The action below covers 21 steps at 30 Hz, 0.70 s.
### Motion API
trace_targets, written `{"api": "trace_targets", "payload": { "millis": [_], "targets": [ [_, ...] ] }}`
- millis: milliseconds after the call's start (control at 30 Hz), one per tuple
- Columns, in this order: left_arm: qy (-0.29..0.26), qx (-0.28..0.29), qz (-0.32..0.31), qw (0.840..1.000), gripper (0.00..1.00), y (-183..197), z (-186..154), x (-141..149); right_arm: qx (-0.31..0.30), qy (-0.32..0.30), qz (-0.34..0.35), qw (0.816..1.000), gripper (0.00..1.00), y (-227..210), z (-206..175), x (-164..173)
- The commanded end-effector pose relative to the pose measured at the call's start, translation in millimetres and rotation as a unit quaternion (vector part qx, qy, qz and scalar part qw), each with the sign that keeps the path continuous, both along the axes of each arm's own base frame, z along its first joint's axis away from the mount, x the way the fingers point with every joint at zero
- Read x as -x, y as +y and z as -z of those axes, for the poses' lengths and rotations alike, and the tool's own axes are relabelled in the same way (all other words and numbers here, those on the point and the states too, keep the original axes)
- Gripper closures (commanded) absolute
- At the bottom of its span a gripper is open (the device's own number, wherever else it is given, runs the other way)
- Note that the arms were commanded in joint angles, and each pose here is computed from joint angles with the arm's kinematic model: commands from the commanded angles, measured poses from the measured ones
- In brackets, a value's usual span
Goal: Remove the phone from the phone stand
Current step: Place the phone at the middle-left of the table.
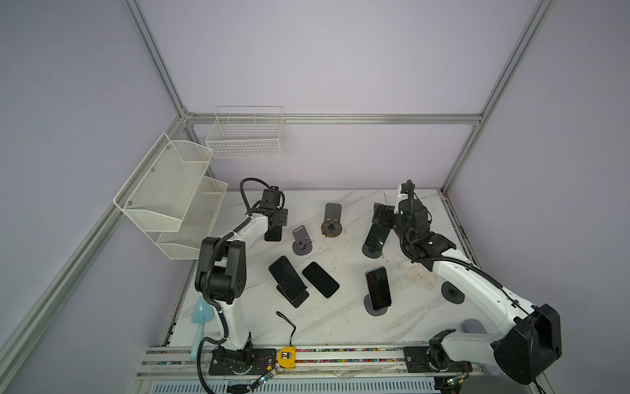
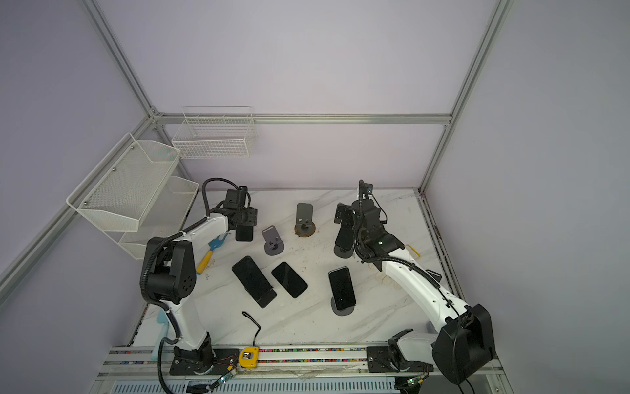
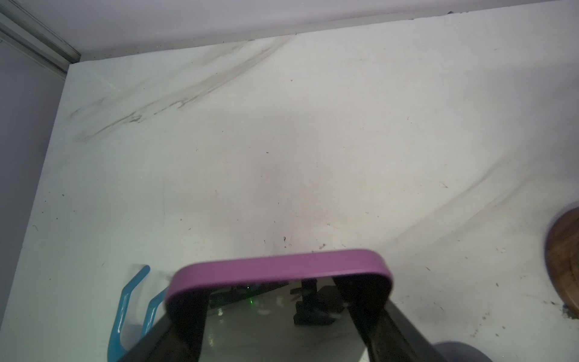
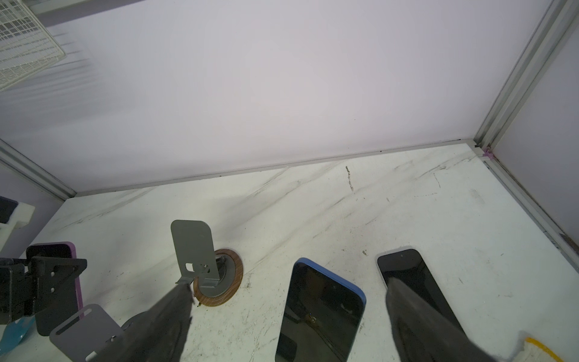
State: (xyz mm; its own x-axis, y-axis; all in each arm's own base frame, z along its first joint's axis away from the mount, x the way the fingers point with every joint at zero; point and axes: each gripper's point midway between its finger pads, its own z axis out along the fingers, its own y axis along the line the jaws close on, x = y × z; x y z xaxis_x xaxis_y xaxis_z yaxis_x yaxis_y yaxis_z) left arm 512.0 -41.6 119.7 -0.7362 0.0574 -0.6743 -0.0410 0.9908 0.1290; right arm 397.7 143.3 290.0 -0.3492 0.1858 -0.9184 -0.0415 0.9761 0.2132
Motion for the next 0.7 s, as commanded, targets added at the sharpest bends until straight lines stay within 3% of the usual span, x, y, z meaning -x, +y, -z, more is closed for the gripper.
{"api": "trace_targets", "payload": {
  "millis": [0,667],
  "targets": [
    [0.008,0.023,-0.007,1.000,0.28,-3.0,5.0,-2.8,-0.016,-0.004,0.000,1.000,0.03,1.6,-6.4,-3.2],
    [0.066,0.020,-0.006,0.998,0.25,3.9,51.0,-1.8,-0.063,0.013,-0.023,0.998,0.03,18.3,1.9,-7.1]
  ]
}}
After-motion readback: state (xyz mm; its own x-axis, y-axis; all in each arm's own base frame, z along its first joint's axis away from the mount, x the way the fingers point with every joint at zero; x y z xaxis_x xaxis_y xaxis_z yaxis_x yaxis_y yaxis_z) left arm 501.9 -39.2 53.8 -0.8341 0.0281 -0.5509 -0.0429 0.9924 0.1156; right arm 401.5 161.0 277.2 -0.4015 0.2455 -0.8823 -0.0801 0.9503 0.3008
